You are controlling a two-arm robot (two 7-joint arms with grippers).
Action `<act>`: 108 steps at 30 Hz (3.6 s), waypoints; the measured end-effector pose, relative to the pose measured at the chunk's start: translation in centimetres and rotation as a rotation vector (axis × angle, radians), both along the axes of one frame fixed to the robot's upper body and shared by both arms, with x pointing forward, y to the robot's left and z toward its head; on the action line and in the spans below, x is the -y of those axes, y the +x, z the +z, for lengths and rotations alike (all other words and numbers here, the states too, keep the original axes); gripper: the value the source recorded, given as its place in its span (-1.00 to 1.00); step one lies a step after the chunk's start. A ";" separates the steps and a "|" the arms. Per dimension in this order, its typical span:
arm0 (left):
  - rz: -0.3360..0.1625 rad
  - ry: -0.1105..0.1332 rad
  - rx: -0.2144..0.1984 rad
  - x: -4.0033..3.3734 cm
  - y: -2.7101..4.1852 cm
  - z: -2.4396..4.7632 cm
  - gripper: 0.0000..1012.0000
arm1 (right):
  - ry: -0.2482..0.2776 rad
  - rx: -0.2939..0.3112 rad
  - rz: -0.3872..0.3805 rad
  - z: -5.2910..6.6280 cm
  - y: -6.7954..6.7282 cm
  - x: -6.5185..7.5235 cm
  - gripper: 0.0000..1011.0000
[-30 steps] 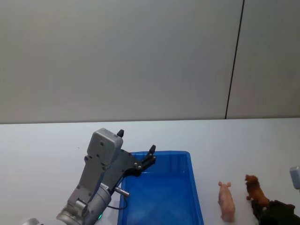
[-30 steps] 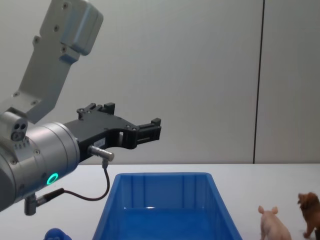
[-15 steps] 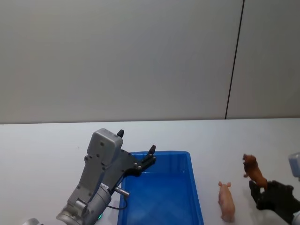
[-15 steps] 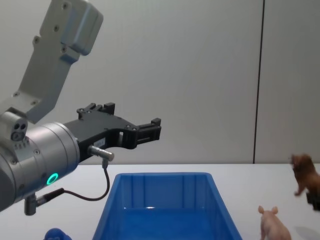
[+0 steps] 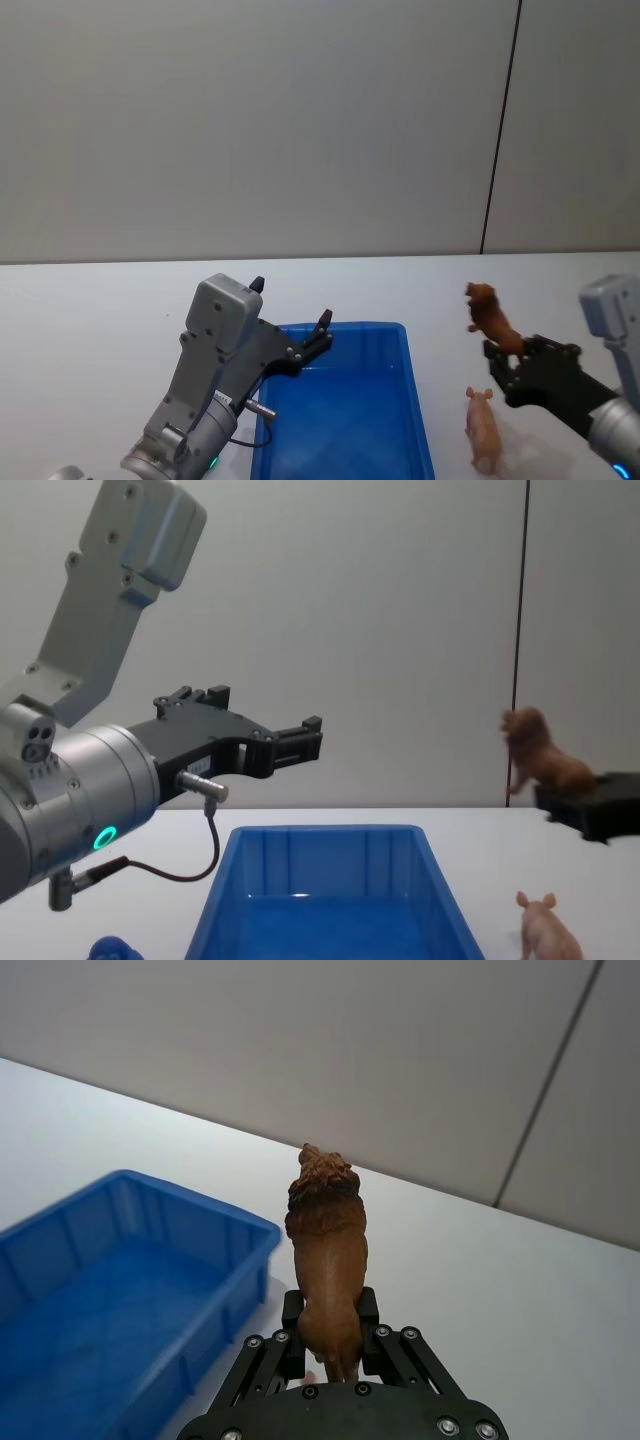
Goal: Pick up the two dolls from the table and place them into the box.
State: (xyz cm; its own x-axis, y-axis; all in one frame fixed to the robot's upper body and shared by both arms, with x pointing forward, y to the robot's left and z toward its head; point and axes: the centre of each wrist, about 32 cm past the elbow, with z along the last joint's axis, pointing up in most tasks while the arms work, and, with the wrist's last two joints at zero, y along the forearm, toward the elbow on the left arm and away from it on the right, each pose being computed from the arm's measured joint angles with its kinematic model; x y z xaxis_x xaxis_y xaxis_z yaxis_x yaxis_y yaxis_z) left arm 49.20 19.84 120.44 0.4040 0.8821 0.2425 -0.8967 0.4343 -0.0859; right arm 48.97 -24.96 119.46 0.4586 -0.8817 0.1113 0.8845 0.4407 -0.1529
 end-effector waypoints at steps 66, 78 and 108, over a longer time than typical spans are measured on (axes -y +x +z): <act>0.000 0.000 0.000 0.00 0.00 0.00 0.98 | 0.005 -0.087 0.097 -1.5 -2.0 -3.3 0.98; 0.000 0.000 0.000 0.00 0.00 0.00 0.98 | -0.007 -0.107 0.000 -2.7 -3.7 -2.5 0.98; 0.000 0.000 0.000 0.00 0.00 0.00 0.98 | 0.017 -0.252 -0.075 -5.9 -2.3 -1.4 0.57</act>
State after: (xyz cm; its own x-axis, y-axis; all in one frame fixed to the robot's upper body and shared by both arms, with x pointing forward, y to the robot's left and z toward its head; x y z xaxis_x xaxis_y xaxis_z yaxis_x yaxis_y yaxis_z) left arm 49.20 19.84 120.44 0.4040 0.8820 0.2425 -0.8967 0.4343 -0.0859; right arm 46.64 -23.60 113.60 0.4031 -0.9151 -0.0133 0.8497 0.3796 -0.3660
